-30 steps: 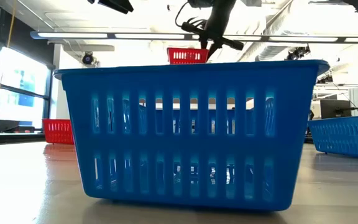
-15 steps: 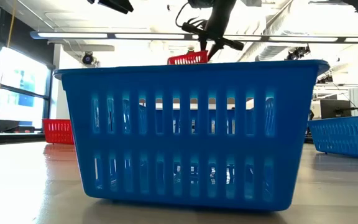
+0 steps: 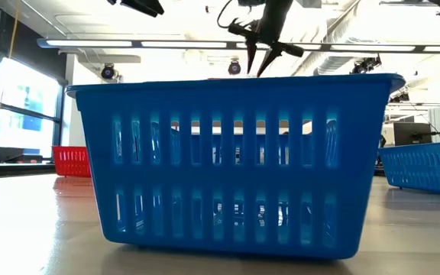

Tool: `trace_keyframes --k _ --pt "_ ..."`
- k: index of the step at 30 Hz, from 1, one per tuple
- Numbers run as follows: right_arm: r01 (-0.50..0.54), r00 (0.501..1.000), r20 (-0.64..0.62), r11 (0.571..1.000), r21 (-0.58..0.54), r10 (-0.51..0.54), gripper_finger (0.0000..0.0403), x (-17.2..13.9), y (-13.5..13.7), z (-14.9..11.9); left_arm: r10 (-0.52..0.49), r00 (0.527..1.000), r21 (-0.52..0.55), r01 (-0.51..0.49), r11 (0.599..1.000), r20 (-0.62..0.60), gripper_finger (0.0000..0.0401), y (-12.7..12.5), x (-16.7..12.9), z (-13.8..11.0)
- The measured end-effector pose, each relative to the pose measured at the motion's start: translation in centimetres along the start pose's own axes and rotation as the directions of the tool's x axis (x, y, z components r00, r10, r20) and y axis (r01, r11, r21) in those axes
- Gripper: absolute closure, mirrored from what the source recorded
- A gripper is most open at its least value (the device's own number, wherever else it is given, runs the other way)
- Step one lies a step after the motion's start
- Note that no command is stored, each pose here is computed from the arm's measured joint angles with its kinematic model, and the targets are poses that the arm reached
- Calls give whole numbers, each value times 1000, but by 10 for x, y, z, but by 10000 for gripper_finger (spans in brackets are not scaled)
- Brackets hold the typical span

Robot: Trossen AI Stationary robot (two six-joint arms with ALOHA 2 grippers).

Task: Stack baskets on shelf by color
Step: Stack the top blue basket into the blue basket on the shelf

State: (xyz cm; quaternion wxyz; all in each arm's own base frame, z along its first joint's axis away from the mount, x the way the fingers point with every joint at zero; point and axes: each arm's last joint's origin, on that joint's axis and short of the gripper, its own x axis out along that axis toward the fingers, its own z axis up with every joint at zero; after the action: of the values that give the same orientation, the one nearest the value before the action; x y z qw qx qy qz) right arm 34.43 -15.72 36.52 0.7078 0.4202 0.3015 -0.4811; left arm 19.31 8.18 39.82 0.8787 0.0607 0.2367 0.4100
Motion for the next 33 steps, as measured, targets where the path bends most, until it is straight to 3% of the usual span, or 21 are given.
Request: trace_keyframes --k 11,25,33 --pt "33 998 -40 976 -217 -43 304 -27 -1 -25 -1 1000 -26 1 1000 -6 231 0 0 -1" --pt "202 972 -28 887 -415 -235 304 -51 -2 -74 -4 999 -2 4 1000 -52 231 0 0 -6" --pt "190 977 13 834 -517 -214 304 -73 -2 -91 -4 999 -2 4 1000 -52 231 0 0 -6"
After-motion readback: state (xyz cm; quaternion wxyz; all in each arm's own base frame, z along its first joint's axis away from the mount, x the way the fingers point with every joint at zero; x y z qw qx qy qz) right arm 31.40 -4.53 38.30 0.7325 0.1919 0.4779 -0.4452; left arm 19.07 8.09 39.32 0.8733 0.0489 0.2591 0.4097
